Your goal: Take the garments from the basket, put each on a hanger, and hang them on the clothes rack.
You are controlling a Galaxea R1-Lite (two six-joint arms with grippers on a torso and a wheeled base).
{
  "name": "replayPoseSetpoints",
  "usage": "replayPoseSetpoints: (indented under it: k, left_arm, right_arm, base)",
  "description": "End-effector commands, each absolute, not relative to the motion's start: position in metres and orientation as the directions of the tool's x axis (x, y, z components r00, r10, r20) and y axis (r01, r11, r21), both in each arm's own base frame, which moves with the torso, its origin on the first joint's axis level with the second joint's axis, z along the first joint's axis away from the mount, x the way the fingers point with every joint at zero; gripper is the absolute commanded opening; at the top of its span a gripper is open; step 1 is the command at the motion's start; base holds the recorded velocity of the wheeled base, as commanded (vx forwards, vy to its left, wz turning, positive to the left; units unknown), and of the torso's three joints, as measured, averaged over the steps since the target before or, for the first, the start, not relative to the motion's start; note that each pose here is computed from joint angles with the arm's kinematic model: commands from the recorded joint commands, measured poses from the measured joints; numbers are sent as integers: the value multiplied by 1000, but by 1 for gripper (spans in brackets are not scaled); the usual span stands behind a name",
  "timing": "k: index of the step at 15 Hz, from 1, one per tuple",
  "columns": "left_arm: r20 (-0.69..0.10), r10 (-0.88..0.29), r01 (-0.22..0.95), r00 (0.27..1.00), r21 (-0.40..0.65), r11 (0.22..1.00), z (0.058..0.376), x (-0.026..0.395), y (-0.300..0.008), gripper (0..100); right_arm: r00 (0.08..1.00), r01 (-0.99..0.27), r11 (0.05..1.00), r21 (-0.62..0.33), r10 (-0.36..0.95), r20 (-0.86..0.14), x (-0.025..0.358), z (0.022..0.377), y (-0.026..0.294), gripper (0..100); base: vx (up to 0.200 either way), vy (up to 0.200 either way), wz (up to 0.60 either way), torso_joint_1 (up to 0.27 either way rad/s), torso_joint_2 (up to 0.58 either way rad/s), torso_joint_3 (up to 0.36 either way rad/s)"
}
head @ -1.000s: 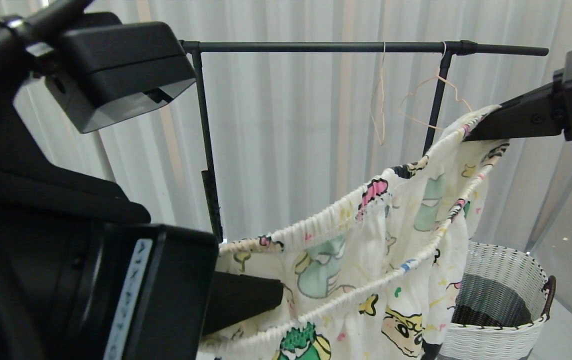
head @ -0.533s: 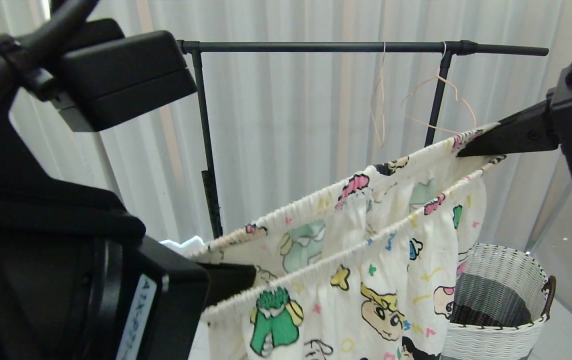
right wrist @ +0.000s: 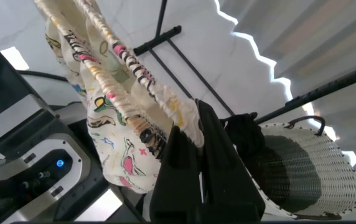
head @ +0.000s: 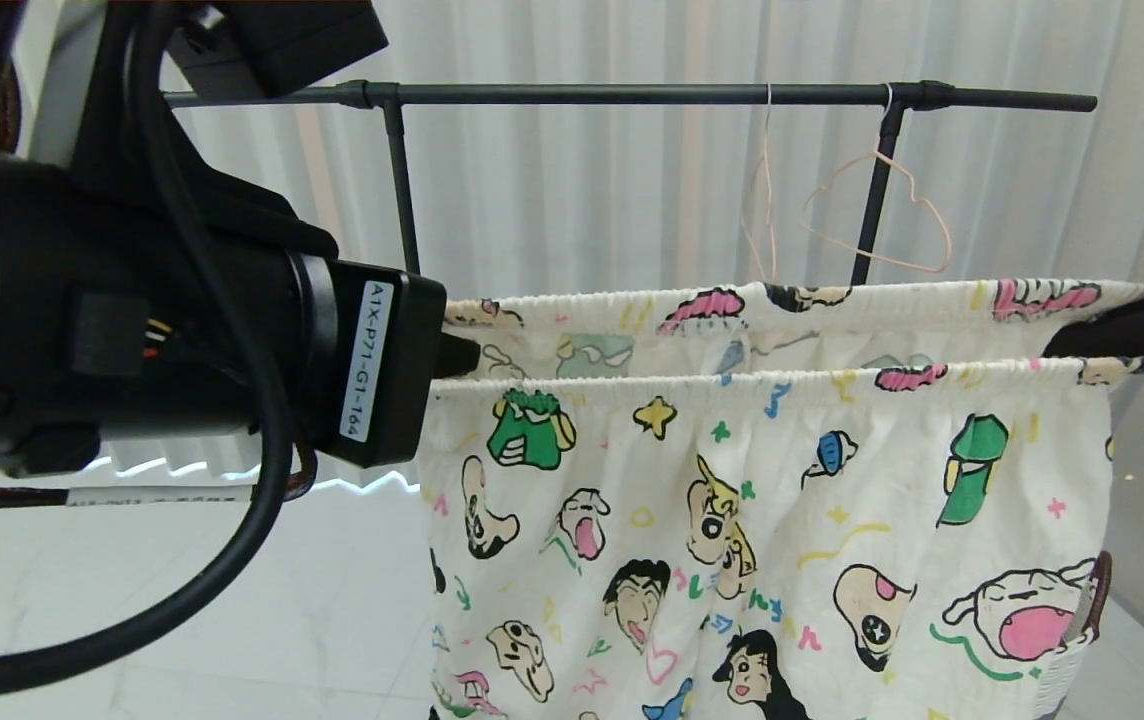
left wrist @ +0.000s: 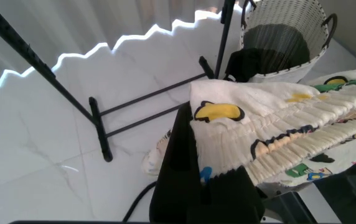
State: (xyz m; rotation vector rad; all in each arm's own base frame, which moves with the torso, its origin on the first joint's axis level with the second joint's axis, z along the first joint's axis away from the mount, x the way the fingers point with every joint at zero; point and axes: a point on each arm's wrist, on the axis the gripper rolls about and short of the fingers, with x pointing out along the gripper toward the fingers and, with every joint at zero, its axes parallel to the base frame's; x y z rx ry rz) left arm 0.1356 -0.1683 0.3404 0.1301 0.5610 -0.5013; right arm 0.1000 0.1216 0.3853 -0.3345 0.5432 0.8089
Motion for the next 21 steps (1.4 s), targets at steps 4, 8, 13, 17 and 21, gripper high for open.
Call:
replayPoseSetpoints:
  k: [4, 8, 13, 17, 21]
  left_arm:
    - [-543, -414, 486, 731, -13, 874, 339, 137, -170, 0]
    - [-538, -397, 475, 743, 6, 880, 339, 138, -169, 0]
    - [-538, -399, 477, 742, 7, 879, 339, 137, -170, 0]
    - [-541, -398, 478, 741, 8, 878, 339, 137, -170, 0]
    - [-551, -366, 457, 750, 31, 889, 334, 140, -171, 0]
  right_arm:
    - [563, -758, 648, -78, 589, -579, 101, 384, 124, 0]
    - [564, -756, 650, -77, 588, -579, 102, 385, 124, 0]
    - [565, -756, 650, -78, 586, -581, 102, 384, 124, 0]
    - [563, -755, 652, -76, 584, -586, 101, 383, 123, 100]
    - [583, -733, 674, -87, 559, -590, 102, 382, 119, 100]
  base:
    - [0, 0, 0, 0, 0, 0]
    - [0, 0, 0, 0, 0, 0]
    - [0, 0, 0, 0, 0, 0]
    - [0, 0, 0, 0, 0, 0]
    - [0, 0, 0, 0, 0, 0]
